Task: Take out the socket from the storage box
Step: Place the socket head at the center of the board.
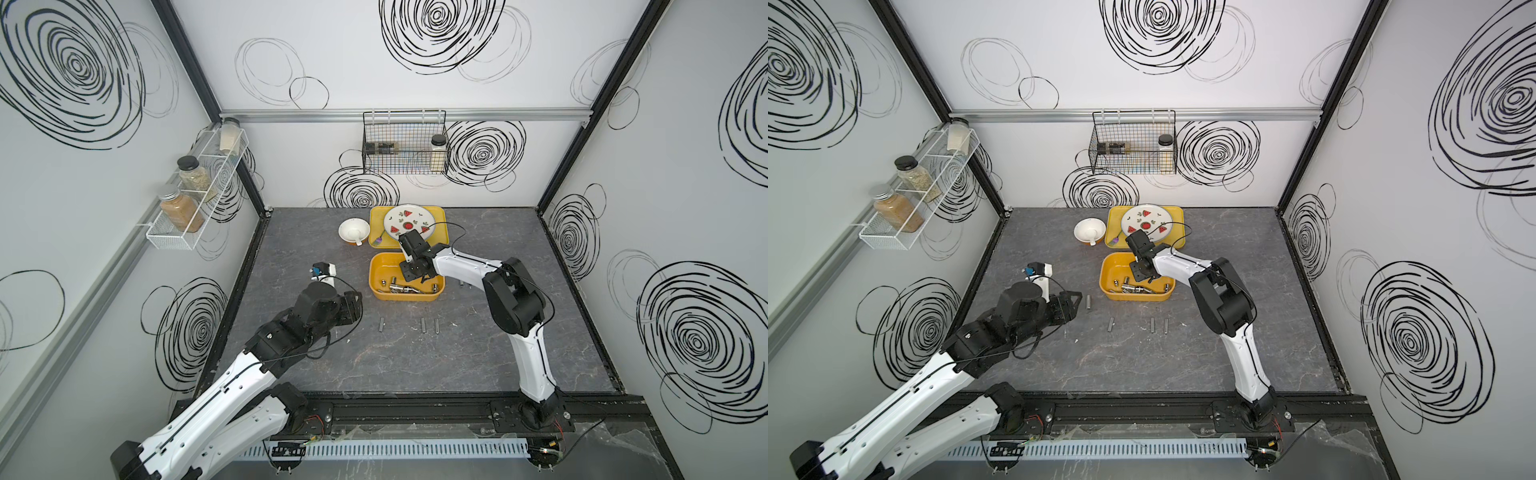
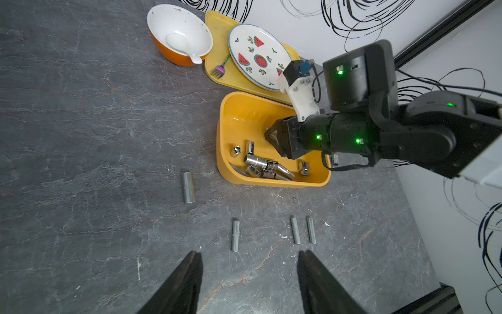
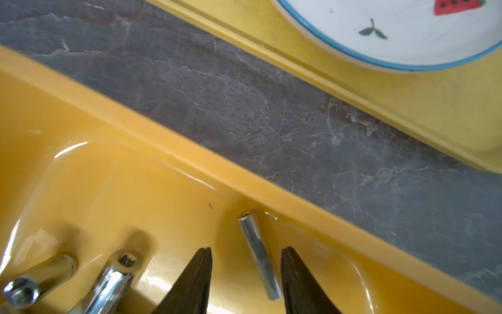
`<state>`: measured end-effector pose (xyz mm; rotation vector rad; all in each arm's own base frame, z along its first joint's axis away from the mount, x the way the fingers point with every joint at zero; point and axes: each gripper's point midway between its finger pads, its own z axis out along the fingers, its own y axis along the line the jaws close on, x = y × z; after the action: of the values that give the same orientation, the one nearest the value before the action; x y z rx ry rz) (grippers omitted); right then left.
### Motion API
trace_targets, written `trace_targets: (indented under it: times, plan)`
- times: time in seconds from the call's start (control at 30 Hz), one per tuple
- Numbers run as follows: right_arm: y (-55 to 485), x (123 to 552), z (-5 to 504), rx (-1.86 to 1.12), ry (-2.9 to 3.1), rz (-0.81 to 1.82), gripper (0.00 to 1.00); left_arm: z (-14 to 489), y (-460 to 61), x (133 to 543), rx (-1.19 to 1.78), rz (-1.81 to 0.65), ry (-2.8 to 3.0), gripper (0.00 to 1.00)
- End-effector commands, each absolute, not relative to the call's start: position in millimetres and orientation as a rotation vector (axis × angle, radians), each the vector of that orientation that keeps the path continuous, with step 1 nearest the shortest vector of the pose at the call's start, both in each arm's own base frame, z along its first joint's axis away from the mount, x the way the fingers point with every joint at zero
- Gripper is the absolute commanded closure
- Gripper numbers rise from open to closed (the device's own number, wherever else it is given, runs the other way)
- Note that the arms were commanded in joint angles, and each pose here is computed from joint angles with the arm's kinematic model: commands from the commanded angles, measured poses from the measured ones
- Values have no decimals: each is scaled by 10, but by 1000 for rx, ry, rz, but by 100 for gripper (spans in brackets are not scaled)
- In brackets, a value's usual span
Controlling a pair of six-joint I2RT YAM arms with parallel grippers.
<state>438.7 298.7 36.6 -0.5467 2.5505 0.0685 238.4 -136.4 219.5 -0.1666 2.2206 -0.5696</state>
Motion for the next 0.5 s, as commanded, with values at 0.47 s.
trace_targets:
  times: [0.47]
  plan:
    - [2862, 4338, 29, -536, 2680, 50, 66, 2263, -1302, 2426, -143, -571, 2192, 32]
